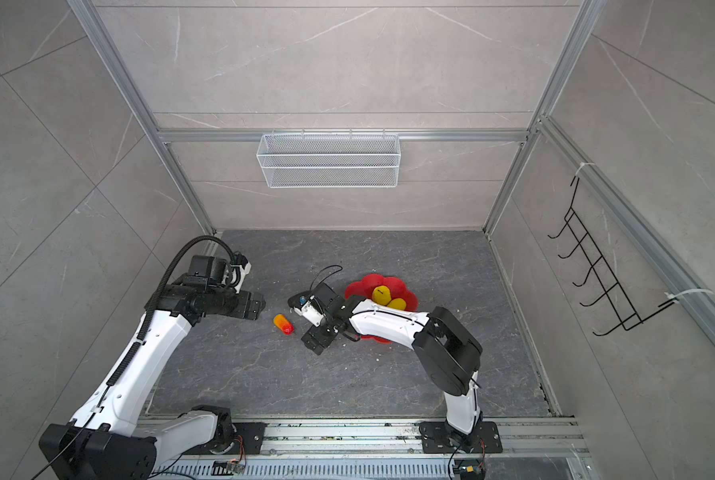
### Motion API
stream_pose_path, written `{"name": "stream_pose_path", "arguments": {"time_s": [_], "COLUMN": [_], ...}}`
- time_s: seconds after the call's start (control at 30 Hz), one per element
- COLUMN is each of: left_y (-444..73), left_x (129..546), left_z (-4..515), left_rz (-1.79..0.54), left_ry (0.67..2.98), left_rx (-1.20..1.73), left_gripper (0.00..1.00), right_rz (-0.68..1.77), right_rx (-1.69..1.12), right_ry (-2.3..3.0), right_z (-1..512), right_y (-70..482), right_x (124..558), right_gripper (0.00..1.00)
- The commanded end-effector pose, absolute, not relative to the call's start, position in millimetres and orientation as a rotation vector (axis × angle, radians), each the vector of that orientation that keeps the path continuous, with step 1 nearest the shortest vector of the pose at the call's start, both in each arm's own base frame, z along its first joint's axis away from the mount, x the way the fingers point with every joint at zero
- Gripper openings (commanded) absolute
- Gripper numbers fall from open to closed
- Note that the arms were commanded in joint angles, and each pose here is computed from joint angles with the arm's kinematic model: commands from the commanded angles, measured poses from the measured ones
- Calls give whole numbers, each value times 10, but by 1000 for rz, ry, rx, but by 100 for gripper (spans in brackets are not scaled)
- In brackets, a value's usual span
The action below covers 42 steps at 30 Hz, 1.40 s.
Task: Place and organize the fake fruits in the fruit bowl
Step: 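Reach the right gripper to the red-yellow curved pepper and grasp it, then carry the curved pepper into the bowl and open the right gripper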
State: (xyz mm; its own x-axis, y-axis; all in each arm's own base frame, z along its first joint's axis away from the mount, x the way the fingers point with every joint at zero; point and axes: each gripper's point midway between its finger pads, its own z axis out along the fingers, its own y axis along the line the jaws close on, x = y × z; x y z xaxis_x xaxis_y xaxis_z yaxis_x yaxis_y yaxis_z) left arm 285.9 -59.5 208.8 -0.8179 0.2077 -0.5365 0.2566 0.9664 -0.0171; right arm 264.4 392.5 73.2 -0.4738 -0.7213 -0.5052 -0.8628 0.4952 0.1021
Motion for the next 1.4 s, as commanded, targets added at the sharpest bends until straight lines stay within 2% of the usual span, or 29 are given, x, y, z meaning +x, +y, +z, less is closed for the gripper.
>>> {"name": "stream_pose_path", "arguments": {"time_s": [0.0, 0.33, 0.57, 0.67, 0.83, 0.97, 1.13, 1.37], "left_y": [-602, -604, -600, -598, -595, -595, -593, -602], "left_x": [2883, 2879, 2875, 2873, 2874, 2874, 2873, 2869], "left_z": [2144, 2139, 2137, 2132, 2130, 2137, 2131, 2143], "left_rz": [-123, -125, -123, -121, -119, -119, -118, -125], "left_ry": [2530, 2531, 2533, 2534, 2535, 2532, 2535, 2530], "left_rx": [349, 350, 350, 349, 348, 348, 348, 349], "left_gripper": [100, 100, 100, 100, 100, 100, 100, 100], "right_rz": [504, 394, 378, 378, 368, 391, 424, 347], "right_rx": [-1315, -1301, -1294, -1292, -1301, -1305, -1251, -974], "right_ry": [2323, 2386, 2404, 2411, 2396, 2356, 2262, 2307], "right_z": [728, 432, 335, 314, 357, 554, 1036, 1426], "right_y": [4060, 4000, 3987, 3990, 3968, 3970, 3943, 3439], "right_x": [2742, 2832, 2850, 2842, 2850, 2825, 2856, 3196], "right_gripper": [87, 61, 54, 42, 28, 22, 19, 15]}}
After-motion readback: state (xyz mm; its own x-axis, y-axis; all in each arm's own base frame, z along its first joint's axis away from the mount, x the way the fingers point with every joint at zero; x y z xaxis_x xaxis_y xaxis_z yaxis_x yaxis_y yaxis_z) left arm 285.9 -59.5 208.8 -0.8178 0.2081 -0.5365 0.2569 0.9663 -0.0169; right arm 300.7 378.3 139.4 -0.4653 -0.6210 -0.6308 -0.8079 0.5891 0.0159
